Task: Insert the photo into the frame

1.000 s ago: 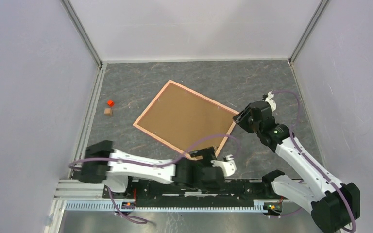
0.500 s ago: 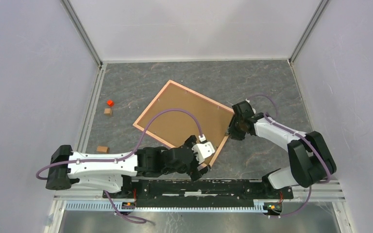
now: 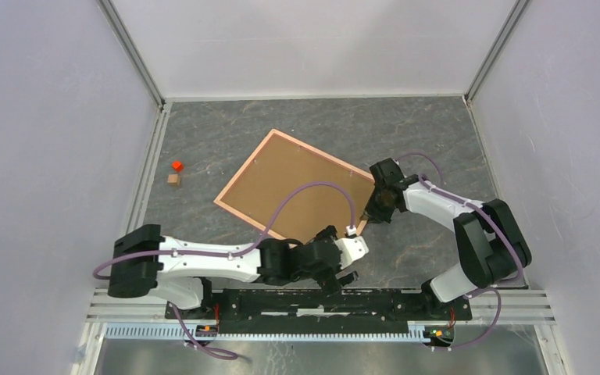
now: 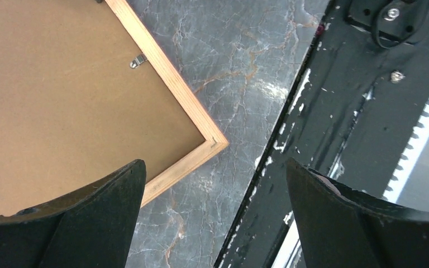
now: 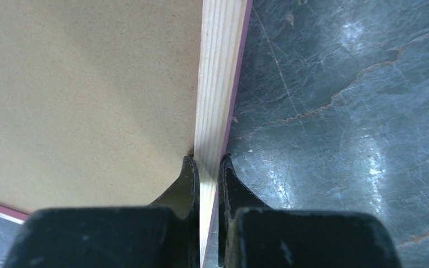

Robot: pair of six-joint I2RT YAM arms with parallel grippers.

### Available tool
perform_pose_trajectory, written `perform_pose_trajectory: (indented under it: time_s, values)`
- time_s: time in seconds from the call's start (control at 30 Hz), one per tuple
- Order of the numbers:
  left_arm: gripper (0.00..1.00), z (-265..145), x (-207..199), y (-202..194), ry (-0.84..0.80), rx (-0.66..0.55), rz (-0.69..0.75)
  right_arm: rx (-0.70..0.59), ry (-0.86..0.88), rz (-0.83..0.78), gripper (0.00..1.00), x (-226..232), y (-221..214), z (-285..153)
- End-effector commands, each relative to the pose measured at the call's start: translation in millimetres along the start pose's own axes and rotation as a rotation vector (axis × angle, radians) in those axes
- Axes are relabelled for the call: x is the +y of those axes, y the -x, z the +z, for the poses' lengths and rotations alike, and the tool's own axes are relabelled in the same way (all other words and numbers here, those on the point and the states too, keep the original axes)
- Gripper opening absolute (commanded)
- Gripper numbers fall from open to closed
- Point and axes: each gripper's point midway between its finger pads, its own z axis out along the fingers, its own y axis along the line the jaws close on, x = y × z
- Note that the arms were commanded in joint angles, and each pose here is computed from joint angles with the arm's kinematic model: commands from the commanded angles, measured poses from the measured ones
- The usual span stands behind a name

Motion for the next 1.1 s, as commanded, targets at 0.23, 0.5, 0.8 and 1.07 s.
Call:
perform_pose_trajectory:
  time_s: [0.23,0.5,0.8,1.07]
  values:
    - [1.00,23.1,-13.3,14.4,0.193,0.125,0.198,0.077,0.001,-0.004,0.00,28.8,9.3,-43.0]
    - [1.00,22.6,12.6,-3.4,0.527,0.251,0.457,0.120,0.040,-0.017,0.00,43.0,8.8,-57.4]
    - [0.81,14.5,45.1,1.1,0.769,0.288,0.630,0.138,0.069,0.013,0.00,42.4,-0.1,-64.1]
    - [0.34,-12.1,55.4,37.7,0.862,0.178,0.614,0.050,0.113,0.012,0.00,43.1,9.1,-78.5]
